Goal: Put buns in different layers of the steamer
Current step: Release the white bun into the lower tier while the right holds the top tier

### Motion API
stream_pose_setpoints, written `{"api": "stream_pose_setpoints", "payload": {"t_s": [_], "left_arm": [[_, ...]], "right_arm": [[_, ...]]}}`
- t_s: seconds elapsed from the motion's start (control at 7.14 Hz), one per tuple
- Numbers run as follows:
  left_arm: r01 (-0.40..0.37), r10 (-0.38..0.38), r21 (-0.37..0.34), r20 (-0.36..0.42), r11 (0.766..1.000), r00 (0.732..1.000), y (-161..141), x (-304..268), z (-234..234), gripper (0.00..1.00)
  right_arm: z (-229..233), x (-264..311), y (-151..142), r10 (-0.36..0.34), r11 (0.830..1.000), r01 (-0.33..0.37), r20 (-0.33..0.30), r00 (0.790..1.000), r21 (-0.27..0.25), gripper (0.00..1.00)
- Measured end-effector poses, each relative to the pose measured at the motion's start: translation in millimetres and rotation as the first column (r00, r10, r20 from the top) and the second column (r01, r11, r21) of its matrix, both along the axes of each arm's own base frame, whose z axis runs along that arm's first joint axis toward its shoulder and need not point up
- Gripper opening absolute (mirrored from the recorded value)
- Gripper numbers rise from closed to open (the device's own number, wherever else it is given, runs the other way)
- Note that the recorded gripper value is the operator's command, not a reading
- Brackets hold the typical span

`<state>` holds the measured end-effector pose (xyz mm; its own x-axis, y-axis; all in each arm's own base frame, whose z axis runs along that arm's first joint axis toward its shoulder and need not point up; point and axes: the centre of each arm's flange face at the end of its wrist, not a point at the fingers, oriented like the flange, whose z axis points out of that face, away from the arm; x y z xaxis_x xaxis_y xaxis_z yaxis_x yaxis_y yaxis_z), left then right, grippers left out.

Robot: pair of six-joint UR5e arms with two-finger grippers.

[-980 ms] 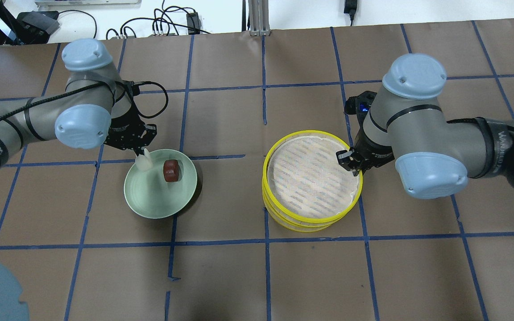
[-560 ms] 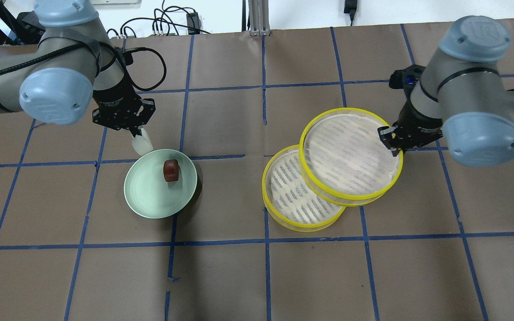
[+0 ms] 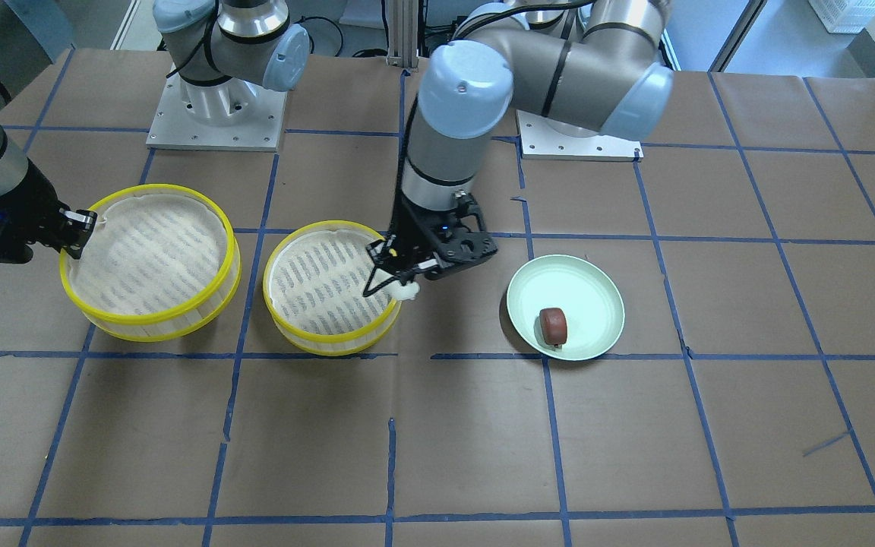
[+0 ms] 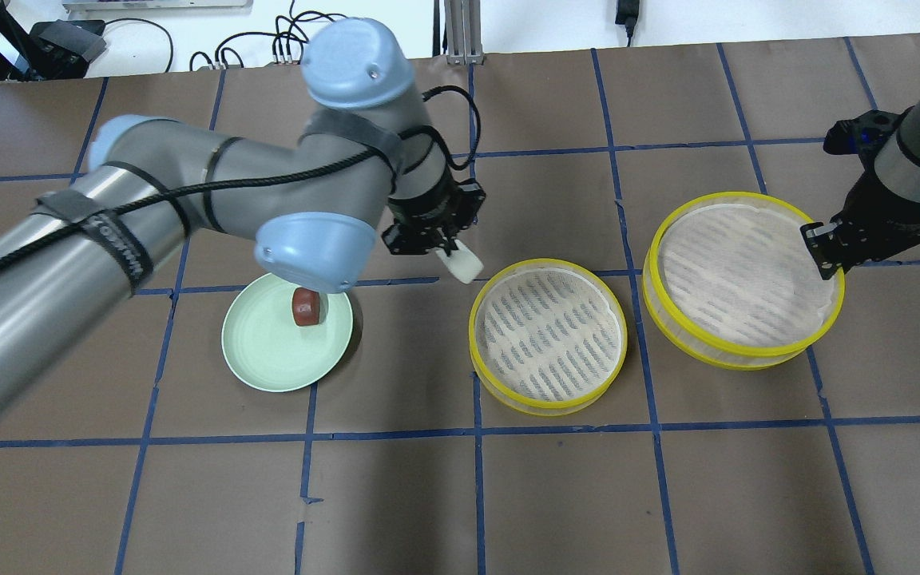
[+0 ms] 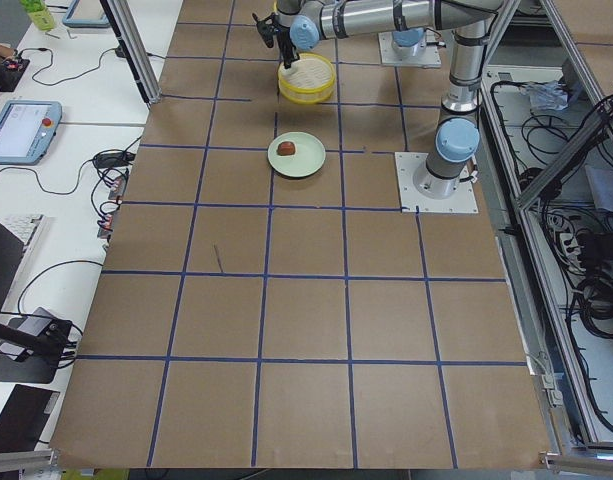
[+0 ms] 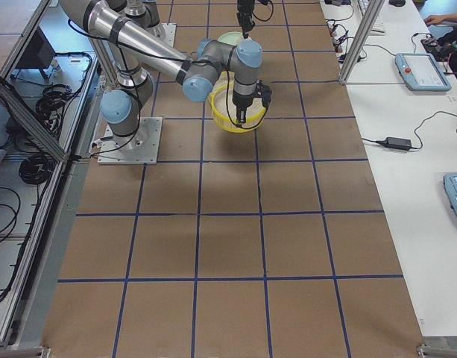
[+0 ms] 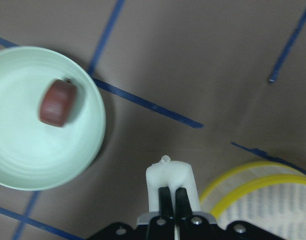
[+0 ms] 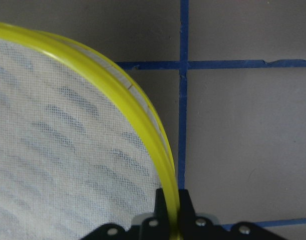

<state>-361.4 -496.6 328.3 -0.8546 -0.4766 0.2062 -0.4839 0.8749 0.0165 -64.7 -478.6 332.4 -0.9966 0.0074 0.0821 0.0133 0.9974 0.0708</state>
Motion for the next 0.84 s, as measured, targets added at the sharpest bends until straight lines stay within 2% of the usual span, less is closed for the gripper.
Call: {"api": "stream_pose_setpoints", "payload": {"t_s": [0.14, 0.28, 0.56, 0.7, 0.84], "left_arm": [[-0.014, 0.013, -0.020, -0.041, 1.000, 0.999, 5, -36, -27, 1.00], [-0.019, 0.018, -0.019, -0.053, 1.000, 0.998, 11, -54, -47, 1.00], [0.017, -0.019, -0.039, -0.039, 0.999, 0.999, 19, -62, -51, 1.00], [0.078, -0.079, -0.062, -0.015, 0.995, 0.997, 19, -57, -46, 1.00], [0.185, -0.181, -0.081, 0.060, 0.979, 0.982, 9, -36, -42, 1.00]], "right_arm": [[1, -5, 1, -0.001, 1.000, 0.001, -0.011, 1.000, 0.005, 0.02], [1, -6, 2, 0.000, 1.000, 0.000, -0.016, 1.000, 0.006, 0.02], [2, -6, 2, 0.000, 1.000, 0.000, -0.016, 1.000, 0.007, 0.02], [2, -4, 2, 0.002, 1.000, -0.002, -0.014, 1.000, 0.005, 0.02], [3, 0, 2, 0.008, 1.000, -0.008, -0.007, 1.000, 0.001, 0.02]]}}
